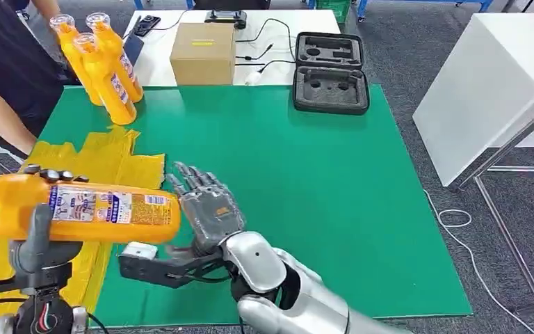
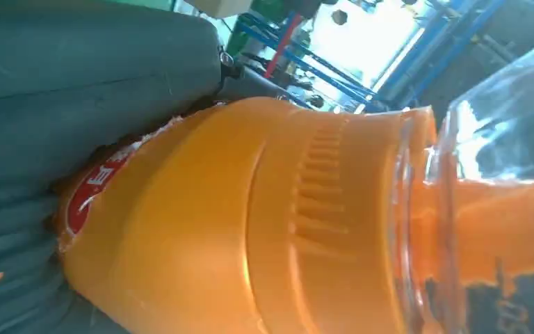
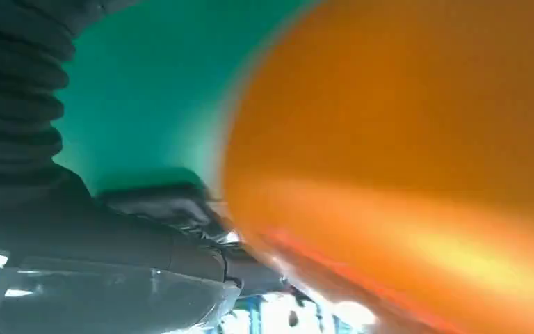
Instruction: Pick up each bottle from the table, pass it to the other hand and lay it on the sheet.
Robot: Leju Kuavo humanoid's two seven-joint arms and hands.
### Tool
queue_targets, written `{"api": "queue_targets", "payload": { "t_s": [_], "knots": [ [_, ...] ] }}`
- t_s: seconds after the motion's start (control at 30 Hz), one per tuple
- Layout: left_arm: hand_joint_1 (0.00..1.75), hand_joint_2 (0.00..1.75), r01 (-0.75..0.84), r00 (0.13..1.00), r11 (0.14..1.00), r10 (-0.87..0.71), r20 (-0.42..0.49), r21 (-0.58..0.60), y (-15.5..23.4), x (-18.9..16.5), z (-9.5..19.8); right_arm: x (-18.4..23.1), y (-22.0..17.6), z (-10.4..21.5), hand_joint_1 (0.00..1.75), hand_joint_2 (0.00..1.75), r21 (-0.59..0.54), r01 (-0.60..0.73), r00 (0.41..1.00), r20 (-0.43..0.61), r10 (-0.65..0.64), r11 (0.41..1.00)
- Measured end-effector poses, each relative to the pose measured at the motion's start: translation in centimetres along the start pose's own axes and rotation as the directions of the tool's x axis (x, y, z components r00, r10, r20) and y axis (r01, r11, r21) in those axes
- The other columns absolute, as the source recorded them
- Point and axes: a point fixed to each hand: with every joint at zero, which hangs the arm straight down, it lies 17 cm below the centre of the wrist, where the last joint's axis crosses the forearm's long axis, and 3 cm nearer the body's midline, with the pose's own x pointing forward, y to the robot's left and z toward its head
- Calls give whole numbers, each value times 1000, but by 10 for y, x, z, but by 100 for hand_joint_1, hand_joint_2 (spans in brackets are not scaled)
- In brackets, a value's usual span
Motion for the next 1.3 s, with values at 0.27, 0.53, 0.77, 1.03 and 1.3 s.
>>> {"api": "queue_targets", "payload": {
  "t_s": [0.27,0.53,0.77,1.03,1.3],
  "knots": [
    [175,175,-1,1000,1000,1,20,10,6,14,2,-40,-17,13,0,0,-137,68,996,-40,-74,988],
    [175,175,160,983,984,-166,78,72,21,33,7,-60,-26,35,0,0,-160,95,991,-78,-109,983],
    [175,175,774,565,572,-817,111,270,47,67,-14,-121,-43,57,0,0,-236,130,969,-177,-174,963],
    [175,175,914,211,221,-975,65,339,78,77,-36,-164,-61,79,0,0,-304,176,942,-224,-249,936],
    [175,175,944,55,60,-998,24,324,95,70,-53,-170,-70,86,0,0,-332,238,931,-190,-312,913]
  ]
}}
